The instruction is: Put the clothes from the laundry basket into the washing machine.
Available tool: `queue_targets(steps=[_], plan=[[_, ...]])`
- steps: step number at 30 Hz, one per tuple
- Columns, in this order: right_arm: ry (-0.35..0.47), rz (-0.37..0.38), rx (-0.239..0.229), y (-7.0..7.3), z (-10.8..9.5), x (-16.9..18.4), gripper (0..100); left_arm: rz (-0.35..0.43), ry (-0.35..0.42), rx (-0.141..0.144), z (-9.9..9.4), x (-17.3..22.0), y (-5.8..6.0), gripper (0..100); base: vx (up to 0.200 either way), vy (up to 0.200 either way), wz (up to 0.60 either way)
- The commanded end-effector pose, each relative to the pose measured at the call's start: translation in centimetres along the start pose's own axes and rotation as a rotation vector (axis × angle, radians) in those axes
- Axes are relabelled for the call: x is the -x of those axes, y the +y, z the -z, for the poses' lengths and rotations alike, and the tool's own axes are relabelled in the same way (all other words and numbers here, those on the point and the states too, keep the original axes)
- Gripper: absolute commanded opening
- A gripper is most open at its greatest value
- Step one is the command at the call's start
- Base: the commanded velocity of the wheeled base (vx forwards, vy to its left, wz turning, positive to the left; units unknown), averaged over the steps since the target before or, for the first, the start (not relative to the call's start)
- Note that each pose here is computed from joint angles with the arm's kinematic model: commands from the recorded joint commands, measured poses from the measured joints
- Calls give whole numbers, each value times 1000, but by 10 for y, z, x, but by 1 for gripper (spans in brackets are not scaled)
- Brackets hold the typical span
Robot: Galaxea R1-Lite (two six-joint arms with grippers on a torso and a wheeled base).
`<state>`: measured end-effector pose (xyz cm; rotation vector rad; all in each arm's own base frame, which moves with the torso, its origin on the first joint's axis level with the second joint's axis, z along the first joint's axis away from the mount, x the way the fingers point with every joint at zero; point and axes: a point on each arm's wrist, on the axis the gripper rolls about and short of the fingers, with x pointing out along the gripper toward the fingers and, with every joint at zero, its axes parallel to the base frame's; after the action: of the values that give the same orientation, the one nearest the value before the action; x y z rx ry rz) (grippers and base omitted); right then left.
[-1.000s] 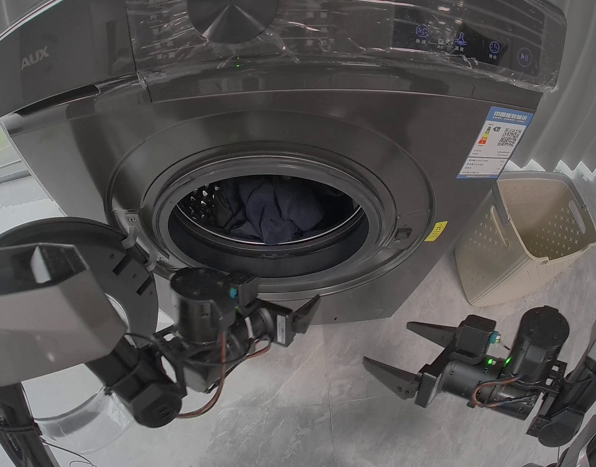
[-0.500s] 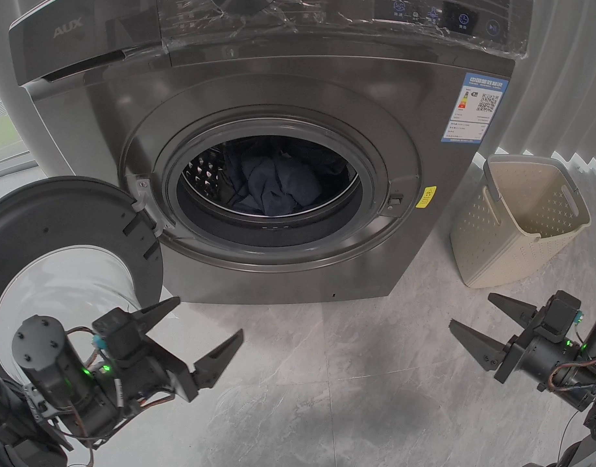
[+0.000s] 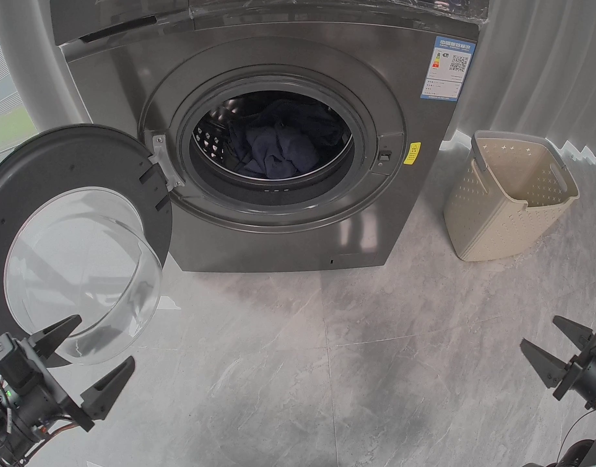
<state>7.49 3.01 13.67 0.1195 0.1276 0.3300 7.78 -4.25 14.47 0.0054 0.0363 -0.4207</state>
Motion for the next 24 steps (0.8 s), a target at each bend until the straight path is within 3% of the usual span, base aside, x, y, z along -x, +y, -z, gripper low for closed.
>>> queue_targets(steps=[1,6,9,12,13,15,17,18,19,21,24], plan=[[-196,172,19,-9,23,69,100,-186,-182,3,16,75,10,100,-200,0,0],[-204,209,30,-8,39,83,100,-256,-148,10,35,90,6,100,-200,0,0],[-117,229,18,-8,63,90,100,-311,-93,24,56,101,3,100,0,0,0],[-147,306,28,-4,65,94,100,-329,-41,78,63,101,3,100,0,0,0],[-167,309,41,-4,66,96,100,-345,-54,120,62,101,3,100,0,0,0],[-167,307,72,-4,66,96,100,-370,-64,141,62,101,3,100,0,0,0],[-156,301,89,-4,66,96,100,-408,-55,133,63,101,3,100,0,0,0],[-163,298,91,-4,66,96,100,-459,-91,131,64,104,1,100,0,0,0],[-169,297,89,-4,66,96,100,-441,-119,106,65,106,-2,100,0,0,0],[-157,321,92,-5,68,96,100,-389,-118,92,65,106,-2,100,0,0,0],[-139,371,68,-7,71,95,100,-506,-91,65,68,107,0,100,0,0,0]])
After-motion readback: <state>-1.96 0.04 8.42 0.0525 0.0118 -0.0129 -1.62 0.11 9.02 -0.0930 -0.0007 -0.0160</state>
